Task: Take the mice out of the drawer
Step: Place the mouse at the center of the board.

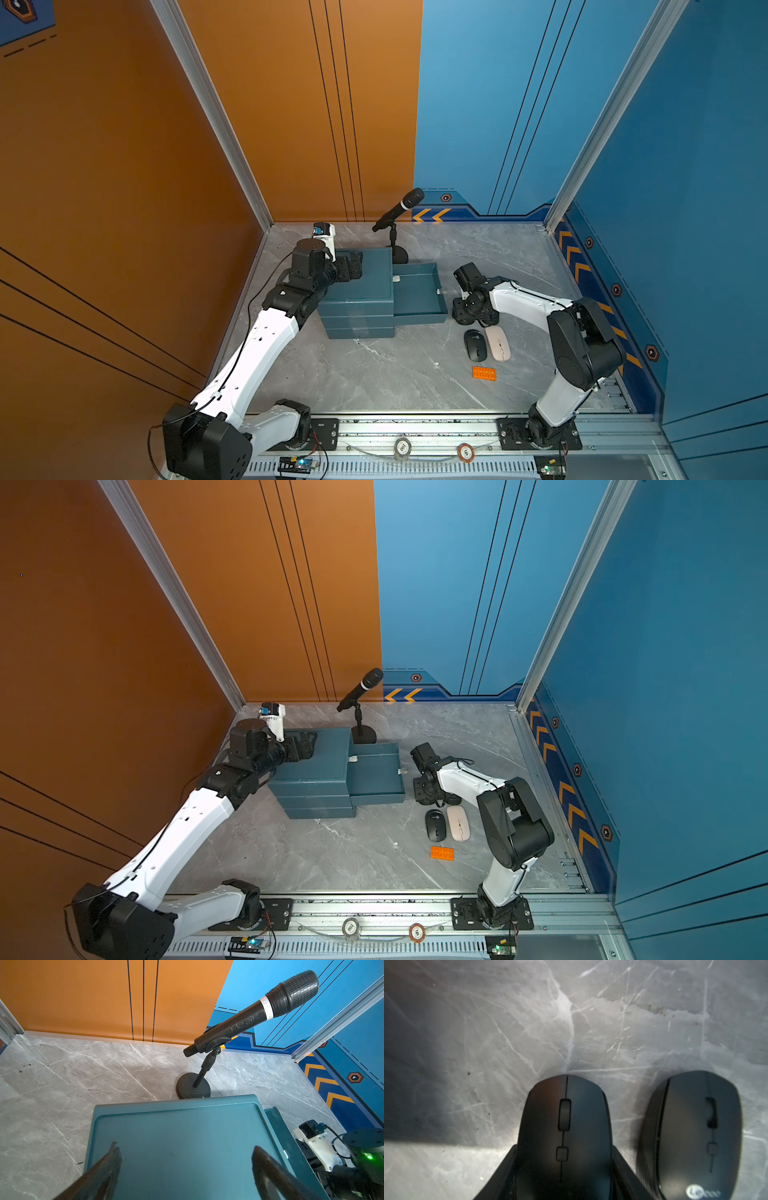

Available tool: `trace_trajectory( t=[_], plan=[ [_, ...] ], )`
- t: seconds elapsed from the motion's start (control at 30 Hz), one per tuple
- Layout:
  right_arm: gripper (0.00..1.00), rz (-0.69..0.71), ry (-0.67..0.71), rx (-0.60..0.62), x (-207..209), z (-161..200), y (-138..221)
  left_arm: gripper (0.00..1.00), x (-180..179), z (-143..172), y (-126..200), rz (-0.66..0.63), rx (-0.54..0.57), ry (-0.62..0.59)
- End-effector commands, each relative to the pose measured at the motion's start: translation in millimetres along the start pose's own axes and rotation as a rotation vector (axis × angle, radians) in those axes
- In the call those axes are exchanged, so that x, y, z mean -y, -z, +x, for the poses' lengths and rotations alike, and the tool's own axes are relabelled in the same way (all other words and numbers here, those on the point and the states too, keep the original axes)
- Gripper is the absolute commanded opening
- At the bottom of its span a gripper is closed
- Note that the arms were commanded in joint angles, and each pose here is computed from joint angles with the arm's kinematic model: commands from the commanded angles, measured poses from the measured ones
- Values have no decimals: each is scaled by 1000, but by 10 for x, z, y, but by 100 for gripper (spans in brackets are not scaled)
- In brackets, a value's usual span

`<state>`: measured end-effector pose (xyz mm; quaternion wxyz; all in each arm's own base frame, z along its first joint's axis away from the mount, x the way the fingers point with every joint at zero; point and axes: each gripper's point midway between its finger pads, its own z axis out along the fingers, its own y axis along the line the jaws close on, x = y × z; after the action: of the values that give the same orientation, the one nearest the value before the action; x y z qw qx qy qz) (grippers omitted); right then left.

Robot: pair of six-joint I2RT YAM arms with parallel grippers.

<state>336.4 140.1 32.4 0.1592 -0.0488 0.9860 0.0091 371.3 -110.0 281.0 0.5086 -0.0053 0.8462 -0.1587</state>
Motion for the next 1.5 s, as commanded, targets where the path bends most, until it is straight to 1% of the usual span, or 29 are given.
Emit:
trace_trajectory(
  t=[0.0, 0.2, 0.37, 0.47, 0.83, 1.0, 1.27, 1.47],
  plan=[
    [42, 42, -3, 5, 96, -8, -84, 98, 58, -22, 56, 20, 19, -26],
    [45, 80, -25, -3, 201, -17, -145, 98, 42, -69, 98, 9, 39, -34],
    [47, 91, -47, 3, 282, -18, -123, 98, 44, -28, 59, 12, 22, -33],
    [50, 73, -47, 6, 253, -19, -96, 98, 37, -24, 58, 8, 21, -35],
    [51, 59, -38, -15, 216, 92, -43, 98, 21, -42, 76, 0, 28, -37],
    [56, 52, -45, -21, 210, 133, -36, 98, 19, -47, 81, 0, 30, -37],
    [58, 31, -46, -7, 150, 95, 9, 97, 25, -47, 89, 0, 30, -35],
    [62, 19, -51, 26, 100, 25, 100, 98, 18, -43, 86, -4, 29, -36]
  ],
)
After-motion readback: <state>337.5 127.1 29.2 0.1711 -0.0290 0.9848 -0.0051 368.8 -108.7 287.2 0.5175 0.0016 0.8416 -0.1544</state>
